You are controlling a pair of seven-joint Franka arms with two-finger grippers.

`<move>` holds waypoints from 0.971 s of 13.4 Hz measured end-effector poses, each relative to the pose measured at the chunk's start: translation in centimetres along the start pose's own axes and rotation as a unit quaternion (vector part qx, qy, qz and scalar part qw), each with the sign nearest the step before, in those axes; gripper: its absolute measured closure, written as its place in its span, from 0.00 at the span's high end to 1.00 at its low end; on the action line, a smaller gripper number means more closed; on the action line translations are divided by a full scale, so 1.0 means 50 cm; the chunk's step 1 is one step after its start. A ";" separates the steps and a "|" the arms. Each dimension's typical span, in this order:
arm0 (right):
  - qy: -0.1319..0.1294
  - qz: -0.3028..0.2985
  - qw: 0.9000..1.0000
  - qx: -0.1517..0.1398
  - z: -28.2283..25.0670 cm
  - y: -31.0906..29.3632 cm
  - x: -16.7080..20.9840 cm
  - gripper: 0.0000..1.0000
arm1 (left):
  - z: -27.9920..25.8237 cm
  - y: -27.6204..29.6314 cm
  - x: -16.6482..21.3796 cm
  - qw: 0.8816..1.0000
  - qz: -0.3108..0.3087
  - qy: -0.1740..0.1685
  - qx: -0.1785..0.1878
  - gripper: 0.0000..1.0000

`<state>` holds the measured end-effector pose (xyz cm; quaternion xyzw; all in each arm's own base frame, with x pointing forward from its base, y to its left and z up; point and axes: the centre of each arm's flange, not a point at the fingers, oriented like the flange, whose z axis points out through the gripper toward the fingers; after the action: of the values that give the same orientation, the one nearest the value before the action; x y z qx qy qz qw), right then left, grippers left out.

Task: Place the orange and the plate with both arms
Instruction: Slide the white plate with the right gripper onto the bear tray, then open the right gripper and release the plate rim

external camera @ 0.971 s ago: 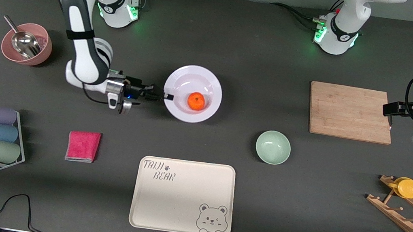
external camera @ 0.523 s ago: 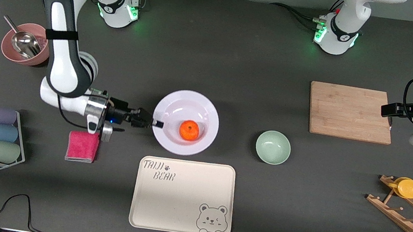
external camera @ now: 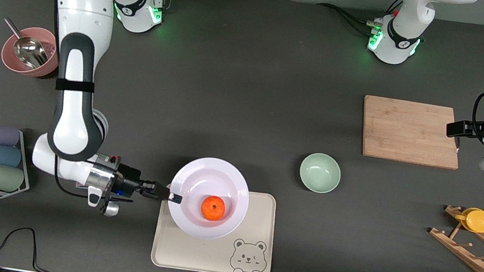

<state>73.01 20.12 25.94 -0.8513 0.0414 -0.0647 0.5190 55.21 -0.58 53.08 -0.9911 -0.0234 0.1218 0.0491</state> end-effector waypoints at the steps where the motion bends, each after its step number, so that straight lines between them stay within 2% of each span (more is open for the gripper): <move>1: -0.001 0.003 1.000 0.008 0.012 0.027 0.015 0.07 | 0.000 0.000 0.000 1.000 0.000 0.000 0.000 1.00; 4: -0.001 0.010 1.000 0.020 0.051 0.120 0.048 0.07 | 0.000 0.001 0.001 1.000 0.000 0.000 0.000 1.00; 6: 0.011 0.010 1.000 0.009 0.077 0.155 0.053 0.07 | 0.000 0.001 0.001 1.000 0.001 0.001 0.000 1.00; 13: 0.012 0.002 1.000 -0.009 0.128 0.199 0.035 0.07 | -0.001 0.002 0.001 1.000 0.001 0.001 0.000 1.00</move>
<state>75.71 20.94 14.30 -0.8552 0.0499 -0.0731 0.5106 55.27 -0.67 53.12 -0.9912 -0.0225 0.1207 0.0491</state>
